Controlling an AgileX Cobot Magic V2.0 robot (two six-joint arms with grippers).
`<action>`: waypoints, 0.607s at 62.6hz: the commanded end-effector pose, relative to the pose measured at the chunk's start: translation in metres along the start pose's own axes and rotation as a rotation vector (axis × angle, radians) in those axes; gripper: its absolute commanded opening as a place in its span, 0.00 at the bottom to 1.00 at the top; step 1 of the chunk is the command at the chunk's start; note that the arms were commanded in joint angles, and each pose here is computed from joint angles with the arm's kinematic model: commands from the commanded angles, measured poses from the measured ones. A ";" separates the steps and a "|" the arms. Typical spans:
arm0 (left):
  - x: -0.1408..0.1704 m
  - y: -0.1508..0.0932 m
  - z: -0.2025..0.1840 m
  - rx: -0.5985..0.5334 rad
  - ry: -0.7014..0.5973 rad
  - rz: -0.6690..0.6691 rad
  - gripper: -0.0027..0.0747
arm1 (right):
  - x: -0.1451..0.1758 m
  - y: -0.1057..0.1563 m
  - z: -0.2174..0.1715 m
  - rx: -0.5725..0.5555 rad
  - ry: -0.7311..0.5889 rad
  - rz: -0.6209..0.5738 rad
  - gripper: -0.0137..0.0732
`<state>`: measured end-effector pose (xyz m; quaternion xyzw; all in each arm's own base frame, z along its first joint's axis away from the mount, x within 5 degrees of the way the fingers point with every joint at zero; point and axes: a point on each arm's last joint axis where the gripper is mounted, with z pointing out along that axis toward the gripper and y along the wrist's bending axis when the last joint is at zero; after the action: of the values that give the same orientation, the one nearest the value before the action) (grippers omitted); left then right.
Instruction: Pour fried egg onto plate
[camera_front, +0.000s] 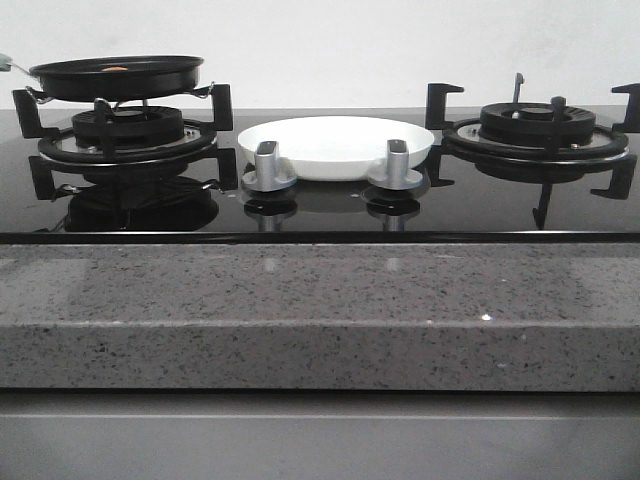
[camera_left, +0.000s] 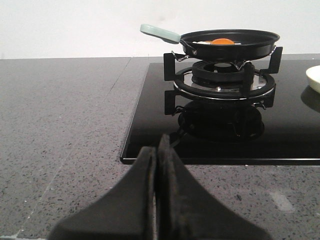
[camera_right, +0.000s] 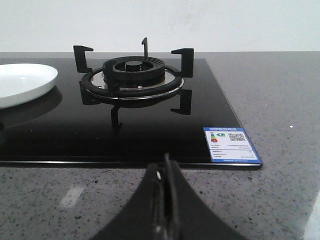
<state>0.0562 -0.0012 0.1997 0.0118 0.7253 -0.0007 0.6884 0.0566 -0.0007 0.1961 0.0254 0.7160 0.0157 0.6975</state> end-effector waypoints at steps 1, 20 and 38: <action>-0.006 0.000 -0.001 -0.006 -0.093 -0.016 0.01 | -0.010 0.001 -0.002 -0.005 -0.106 -0.009 0.03; -0.014 0.001 -0.002 -0.008 -0.179 -0.069 0.01 | -0.018 0.001 -0.003 -0.010 -0.179 -0.009 0.03; -0.103 0.002 -0.020 -0.007 -0.324 -0.028 0.01 | -0.082 0.005 -0.018 -0.012 -0.180 -0.009 0.03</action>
<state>0.0474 -0.0007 0.2572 -0.0045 0.6370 -0.0155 0.7707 0.0487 -0.0004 0.2384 0.0233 0.6812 0.0172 0.7315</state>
